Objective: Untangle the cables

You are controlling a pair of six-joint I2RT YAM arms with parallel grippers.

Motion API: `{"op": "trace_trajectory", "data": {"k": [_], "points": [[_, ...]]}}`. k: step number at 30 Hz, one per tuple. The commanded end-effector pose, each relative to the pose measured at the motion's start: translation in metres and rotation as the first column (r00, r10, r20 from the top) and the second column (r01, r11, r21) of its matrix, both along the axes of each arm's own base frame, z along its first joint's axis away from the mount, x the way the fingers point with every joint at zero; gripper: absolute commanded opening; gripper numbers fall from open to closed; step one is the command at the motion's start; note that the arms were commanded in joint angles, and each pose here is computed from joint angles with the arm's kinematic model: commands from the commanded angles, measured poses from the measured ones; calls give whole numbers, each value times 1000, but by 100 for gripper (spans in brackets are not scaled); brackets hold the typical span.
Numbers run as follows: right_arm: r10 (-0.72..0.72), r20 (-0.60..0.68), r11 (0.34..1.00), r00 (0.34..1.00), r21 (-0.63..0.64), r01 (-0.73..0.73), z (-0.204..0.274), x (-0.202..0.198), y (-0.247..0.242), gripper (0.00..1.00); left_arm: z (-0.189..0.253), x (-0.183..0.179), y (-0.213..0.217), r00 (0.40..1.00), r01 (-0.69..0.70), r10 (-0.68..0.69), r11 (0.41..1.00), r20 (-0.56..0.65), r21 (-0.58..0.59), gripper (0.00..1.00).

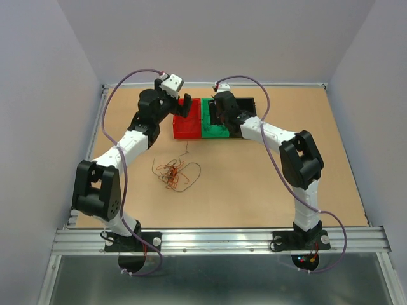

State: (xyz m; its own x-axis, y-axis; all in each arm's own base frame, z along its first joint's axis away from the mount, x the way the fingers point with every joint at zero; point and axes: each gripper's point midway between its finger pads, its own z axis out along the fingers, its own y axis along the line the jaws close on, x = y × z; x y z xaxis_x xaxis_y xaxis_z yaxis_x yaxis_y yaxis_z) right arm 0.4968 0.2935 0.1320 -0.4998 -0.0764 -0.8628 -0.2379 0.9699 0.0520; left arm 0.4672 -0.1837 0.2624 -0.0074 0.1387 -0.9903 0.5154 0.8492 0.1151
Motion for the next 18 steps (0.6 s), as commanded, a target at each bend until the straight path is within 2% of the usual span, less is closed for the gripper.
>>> {"op": "trace_trajectory", "data": {"k": [1,4,7,14,18], "points": [[36,74,998,997,49,-40,30,9,14,49,5,9,-12,998,57,-57,998,-21,-2,98],[58,75,996,995,68,-63,37,1,15,51,-1,16,-11,999,29,-29,1000,-46,-1,97],[162,57,980,985,105,-167,39,-18,26,62,4,22,1,999,-37,37,999,-40,-5,98],[270,51,954,962,125,-274,42,-54,36,63,22,27,31,996,-79,75,990,-40,-117,98],[302,49,943,952,128,-306,42,-61,45,63,32,24,43,996,-89,86,985,-26,-145,98]]}}
